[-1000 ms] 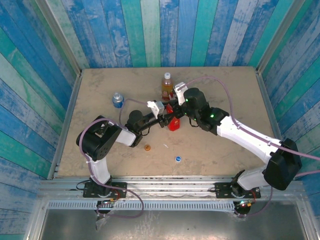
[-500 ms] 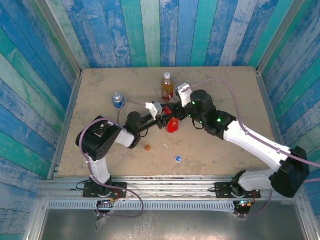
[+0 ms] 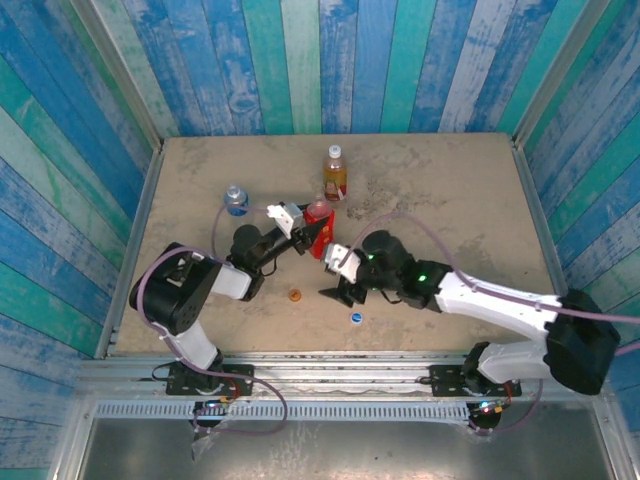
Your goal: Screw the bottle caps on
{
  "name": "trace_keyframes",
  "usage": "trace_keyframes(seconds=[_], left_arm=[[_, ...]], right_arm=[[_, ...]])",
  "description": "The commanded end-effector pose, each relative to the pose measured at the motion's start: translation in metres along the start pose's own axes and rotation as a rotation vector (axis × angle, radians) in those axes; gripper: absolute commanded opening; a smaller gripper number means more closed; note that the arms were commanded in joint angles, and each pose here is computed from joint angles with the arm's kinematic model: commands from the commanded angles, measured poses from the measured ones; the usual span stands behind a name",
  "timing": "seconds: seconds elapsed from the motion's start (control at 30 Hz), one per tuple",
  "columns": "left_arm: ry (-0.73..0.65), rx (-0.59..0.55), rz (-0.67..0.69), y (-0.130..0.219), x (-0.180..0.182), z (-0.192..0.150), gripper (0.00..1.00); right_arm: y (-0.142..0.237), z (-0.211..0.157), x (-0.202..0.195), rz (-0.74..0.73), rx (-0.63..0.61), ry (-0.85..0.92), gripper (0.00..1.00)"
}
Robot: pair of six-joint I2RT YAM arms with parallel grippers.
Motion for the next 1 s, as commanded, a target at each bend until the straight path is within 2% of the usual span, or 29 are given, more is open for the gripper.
trace_keyframes(seconds=[0.0, 0.2, 0.4, 0.63, 0.83, 0.97], left_arm=[[-0.054, -0.032, 0.045, 0.007, 0.007, 0.015, 0.50], [-0.064, -0.016, 0.079, 0.013, 0.011, 0.012, 0.51], [-0.065, -0.009, 0.084, 0.015, 0.012, 0.010, 0.51], [-0.066, 0.016, 0.089, 0.017, 0.014, 0.004, 0.52], [-0.064, 0.021, 0.082, 0.017, 0.013, 0.003, 0.52], [-0.060, 0.027, 0.074, 0.016, 0.013, 0.002, 0.52]], right_arm=[[-0.025, -0.004, 0.011, 0.056, -0.015, 0.074, 0.74], [-0.071, -0.027, 0.012, 0.088, 0.050, 0.065, 0.67], [-0.105, -0.041, 0.003, 0.069, 0.079, 0.034, 0.56], [-0.129, -0.052, -0.008, 0.042, 0.097, -0.018, 0.52], [-0.140, -0.054, -0.012, 0.076, 0.091, -0.071, 0.50], [-0.139, -0.058, -0.010, 0.097, 0.098, -0.087, 0.44]])
Point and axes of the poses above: each hand's point on the last joint's axis, 136 mm out from that joint toward the fingers, its own y axis back along the fingers, its own x axis along the line the jaws close on, z = x × y, the point moved 5 cm from there along y, back along the fingers, and after that the axes turned 13 degrees about -y, right-handed, at the moved point
